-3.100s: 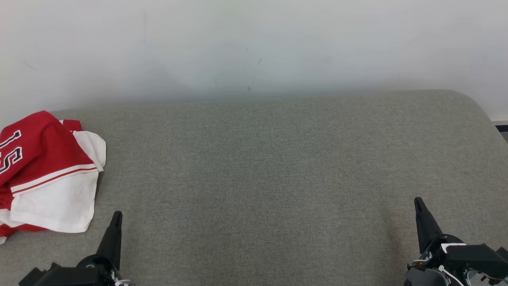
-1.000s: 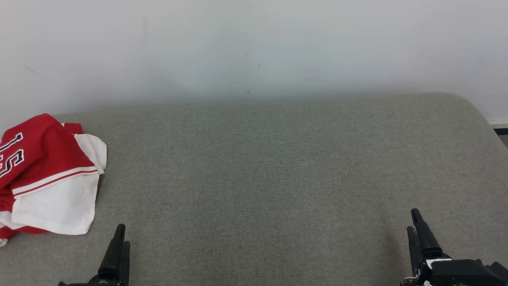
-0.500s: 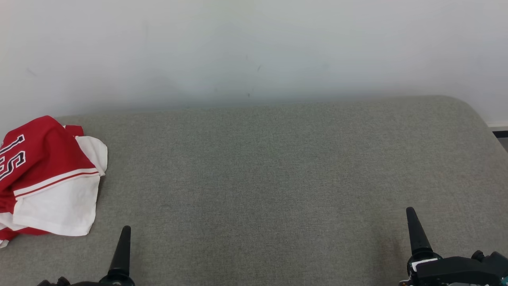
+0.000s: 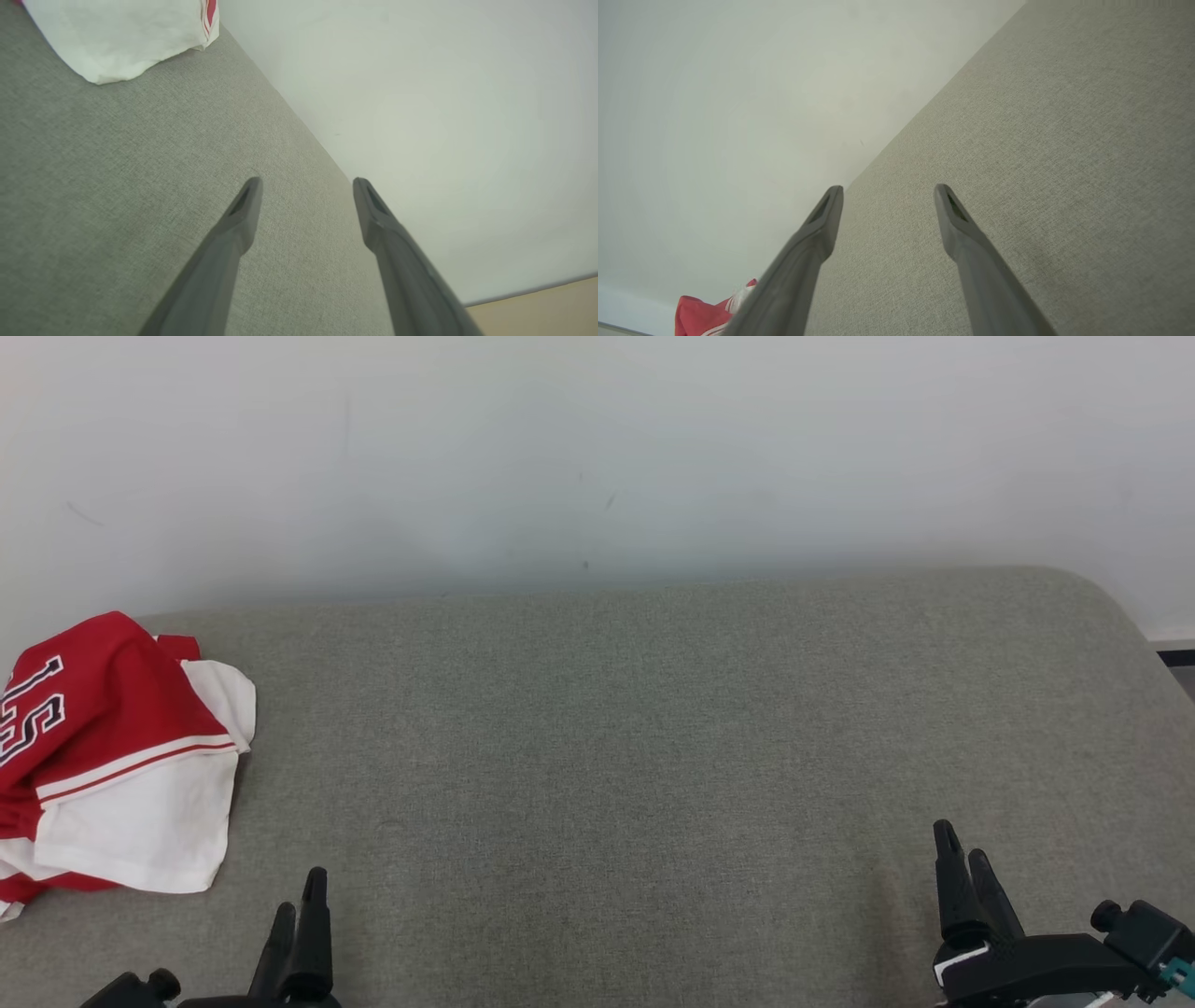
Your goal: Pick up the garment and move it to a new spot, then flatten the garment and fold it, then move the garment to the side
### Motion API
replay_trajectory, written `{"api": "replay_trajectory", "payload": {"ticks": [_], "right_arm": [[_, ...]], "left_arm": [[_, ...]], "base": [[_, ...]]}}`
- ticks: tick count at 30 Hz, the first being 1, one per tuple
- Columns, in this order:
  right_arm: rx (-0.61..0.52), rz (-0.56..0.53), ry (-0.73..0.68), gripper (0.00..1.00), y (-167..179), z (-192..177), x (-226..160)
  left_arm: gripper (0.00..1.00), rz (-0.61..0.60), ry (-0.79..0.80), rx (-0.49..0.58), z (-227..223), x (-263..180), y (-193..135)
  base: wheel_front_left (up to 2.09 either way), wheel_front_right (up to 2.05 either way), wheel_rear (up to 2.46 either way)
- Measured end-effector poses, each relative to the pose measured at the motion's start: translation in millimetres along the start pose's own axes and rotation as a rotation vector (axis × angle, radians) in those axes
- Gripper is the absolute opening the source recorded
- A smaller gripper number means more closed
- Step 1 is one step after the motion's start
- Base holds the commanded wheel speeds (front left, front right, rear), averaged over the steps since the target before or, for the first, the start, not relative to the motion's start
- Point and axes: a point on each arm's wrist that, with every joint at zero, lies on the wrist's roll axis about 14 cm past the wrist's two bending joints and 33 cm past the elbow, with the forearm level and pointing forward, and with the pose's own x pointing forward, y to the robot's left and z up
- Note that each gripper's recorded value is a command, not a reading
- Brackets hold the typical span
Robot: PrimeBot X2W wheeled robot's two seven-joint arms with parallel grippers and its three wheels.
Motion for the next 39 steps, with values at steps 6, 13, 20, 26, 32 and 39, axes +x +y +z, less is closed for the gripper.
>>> {"api": "replay_trajectory", "payload": {"ticks": [6, 13, 20, 26, 32, 39], "right_arm": [[-0.105, 0.007, 0.001, 1.00, 1.1, -0.3, -1.3], [-0.217, 0.017, 0.006, 1.00, 3.0, -2.4, -3.5], [-0.315, 0.033, 0.003, 1.00, 6.3, -2.7, -4.7], [-0.383, 0.049, 0.005, 1.00, 10.2, -4.4, -5.7], [-0.448, 0.066, 0.006, 1.00, 14.1, -6.0, -6.3], [-0.509, 0.079, 0.001, 1.00, 16.2, -7.3, -7.4]], "left_arm": [[1.00, -0.011, 0.005, 0.125, -3.7, -3.0, -3.4], [1.00, -0.028, 0.003, 0.244, -6.2, -4.6, -8.1], [1.00, -0.050, -0.018, 0.347, -3.6, -6.2, -13.7], [1.00, -0.056, -0.026, 0.426, -3.2, -9.9, -13.0], [1.00, -0.070, -0.044, 0.502, -1.5, -11.6, -17.1], [1.00, -0.082, -0.063, 0.567, 0.7, -13.9, -19.7]], "base": [[0.00, 0.00, 0.00], [0.00, 0.00, 0.00], [0.00, 0.00, 0.00], [0.00, 0.00, 0.00], [0.00, 0.00, 0.00], [0.00, 0.00, 0.00]]}}
